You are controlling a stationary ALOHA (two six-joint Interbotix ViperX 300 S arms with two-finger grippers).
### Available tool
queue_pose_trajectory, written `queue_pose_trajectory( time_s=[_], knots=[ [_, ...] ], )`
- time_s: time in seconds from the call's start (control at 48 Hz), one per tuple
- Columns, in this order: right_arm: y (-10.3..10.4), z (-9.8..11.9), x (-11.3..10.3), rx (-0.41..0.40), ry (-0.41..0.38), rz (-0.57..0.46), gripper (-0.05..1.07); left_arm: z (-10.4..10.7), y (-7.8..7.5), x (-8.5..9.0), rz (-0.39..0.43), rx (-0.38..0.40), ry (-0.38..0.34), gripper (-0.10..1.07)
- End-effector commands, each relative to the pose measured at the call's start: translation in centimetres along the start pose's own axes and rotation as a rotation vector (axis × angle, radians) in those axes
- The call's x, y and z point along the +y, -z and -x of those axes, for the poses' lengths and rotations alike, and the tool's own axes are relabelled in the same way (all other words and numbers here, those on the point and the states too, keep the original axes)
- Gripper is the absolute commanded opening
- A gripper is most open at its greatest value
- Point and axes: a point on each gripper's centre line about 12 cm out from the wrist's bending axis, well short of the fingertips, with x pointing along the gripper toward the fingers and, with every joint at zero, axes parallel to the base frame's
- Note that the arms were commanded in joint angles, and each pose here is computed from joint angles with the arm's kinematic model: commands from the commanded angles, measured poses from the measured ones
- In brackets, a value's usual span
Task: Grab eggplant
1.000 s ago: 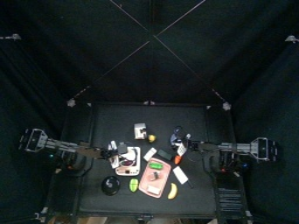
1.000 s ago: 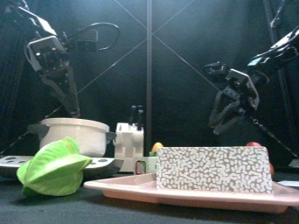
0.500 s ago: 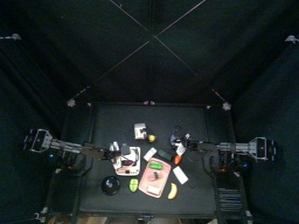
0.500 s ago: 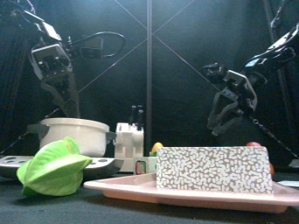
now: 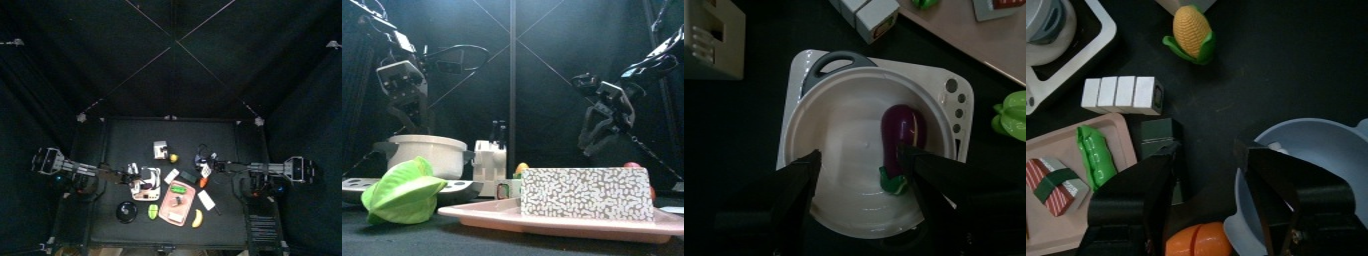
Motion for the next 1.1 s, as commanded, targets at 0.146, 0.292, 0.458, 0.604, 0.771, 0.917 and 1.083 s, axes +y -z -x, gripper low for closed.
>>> queue_pose_trajectory(
  time_s=[0.146,0.292,0.458,0.604,0.771,0.917,1.083],
  knots=[
    [-1.0,0.3,0.5,-0.028,-0.015,0.001,0.83,-0.1,-1.3,-0.7,-0.053,-0.014,0.022,0.95],
    [-0.9,0.2,0.4,-0.025,-0.014,0.002,0.83,-0.2,-1.5,-0.8,-0.084,-0.015,0.031,0.95],
    [-0.9,0.0,0.4,-0.021,-0.012,0.003,0.83,-0.7,-1.1,-1.0,-0.107,0.012,0.041,0.95],
    [-1.0,-0.2,0.5,-0.019,-0.012,0.006,0.83,-1.5,-0.8,-1.1,-0.108,0.042,0.045,0.95],
    [-0.9,-0.3,0.5,-0.014,-0.009,0.006,0.83,-1.9,-0.7,-1.0,-0.113,0.057,0.040,0.95],
    [-0.9,-0.4,0.5,-0.011,-0.008,0.006,0.83,-2.0,-0.8,-0.5,-0.101,0.058,0.032,0.94],
    [-0.9,-0.4,0.5,-0.010,-0.007,0.006,0.83,-2.1,-0.8,0.1,-0.084,0.062,0.019,0.91]
  ],
)
